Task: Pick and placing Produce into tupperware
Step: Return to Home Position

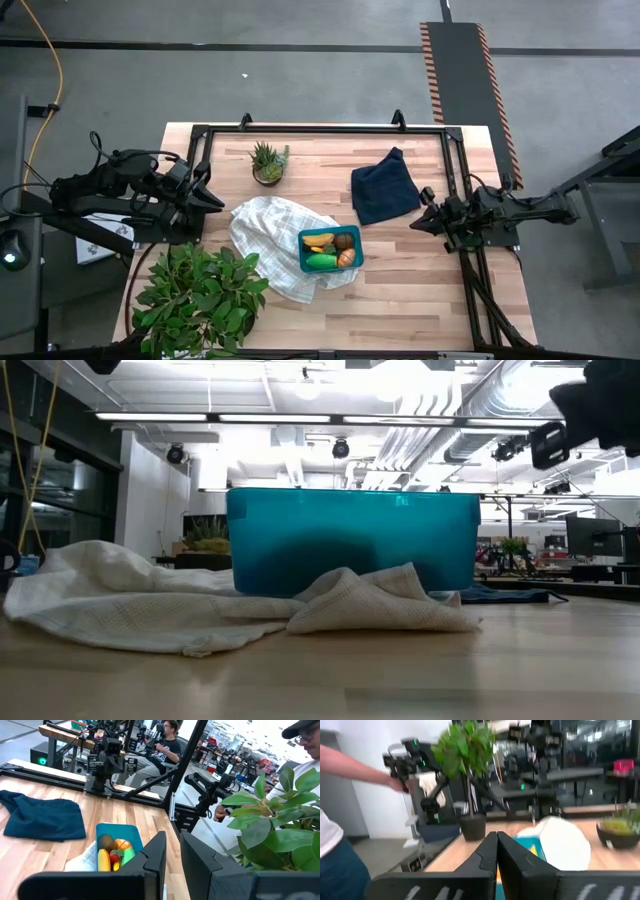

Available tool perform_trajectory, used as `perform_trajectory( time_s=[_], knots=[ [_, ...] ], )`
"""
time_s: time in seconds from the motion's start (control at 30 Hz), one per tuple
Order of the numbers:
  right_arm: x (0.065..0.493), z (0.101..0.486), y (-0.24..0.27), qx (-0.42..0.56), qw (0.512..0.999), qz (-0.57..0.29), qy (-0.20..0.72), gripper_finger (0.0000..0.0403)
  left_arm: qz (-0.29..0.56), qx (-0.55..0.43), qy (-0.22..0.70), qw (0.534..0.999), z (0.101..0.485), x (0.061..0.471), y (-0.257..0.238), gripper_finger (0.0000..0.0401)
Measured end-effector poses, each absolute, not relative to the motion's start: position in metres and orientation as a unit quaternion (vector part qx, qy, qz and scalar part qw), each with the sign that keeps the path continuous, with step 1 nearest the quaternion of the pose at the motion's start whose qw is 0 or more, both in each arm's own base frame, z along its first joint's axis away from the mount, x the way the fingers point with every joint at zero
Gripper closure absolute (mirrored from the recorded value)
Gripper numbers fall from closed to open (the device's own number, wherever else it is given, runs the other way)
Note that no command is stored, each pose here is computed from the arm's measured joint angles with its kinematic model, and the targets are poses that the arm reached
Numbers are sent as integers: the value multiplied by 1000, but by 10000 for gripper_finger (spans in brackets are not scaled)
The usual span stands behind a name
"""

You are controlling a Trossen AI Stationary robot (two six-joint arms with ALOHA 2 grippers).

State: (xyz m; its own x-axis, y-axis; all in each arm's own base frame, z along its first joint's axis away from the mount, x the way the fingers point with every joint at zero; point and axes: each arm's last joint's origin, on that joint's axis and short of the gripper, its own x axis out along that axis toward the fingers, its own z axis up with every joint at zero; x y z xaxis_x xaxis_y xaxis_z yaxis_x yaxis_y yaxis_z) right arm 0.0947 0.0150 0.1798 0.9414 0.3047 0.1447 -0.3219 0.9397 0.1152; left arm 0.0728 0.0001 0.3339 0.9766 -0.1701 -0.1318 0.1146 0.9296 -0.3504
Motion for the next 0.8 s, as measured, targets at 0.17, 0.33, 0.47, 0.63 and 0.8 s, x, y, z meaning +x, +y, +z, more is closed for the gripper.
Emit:
perform_trajectory(
  time_s=[0.17,0.33,0.47,0.63,0.8],
  knots=[
    [96,171,15,71,985,157,-14,403,-72,-186,81,976,334,73,0,355],
    [96,171,16,54,985,164,-17,403,-71,-199,86,974,333,73,0,355],
    [96,171,16,63,984,164,-15,403,-71,-199,86,974,333,73,0,355],
    [96,170,15,106,983,151,-4,403,-69,-201,98,972,331,72,0,355],
    [97,169,15,128,981,149,6,403,-66,-204,112,970,328,72,0,355]
  ],
)
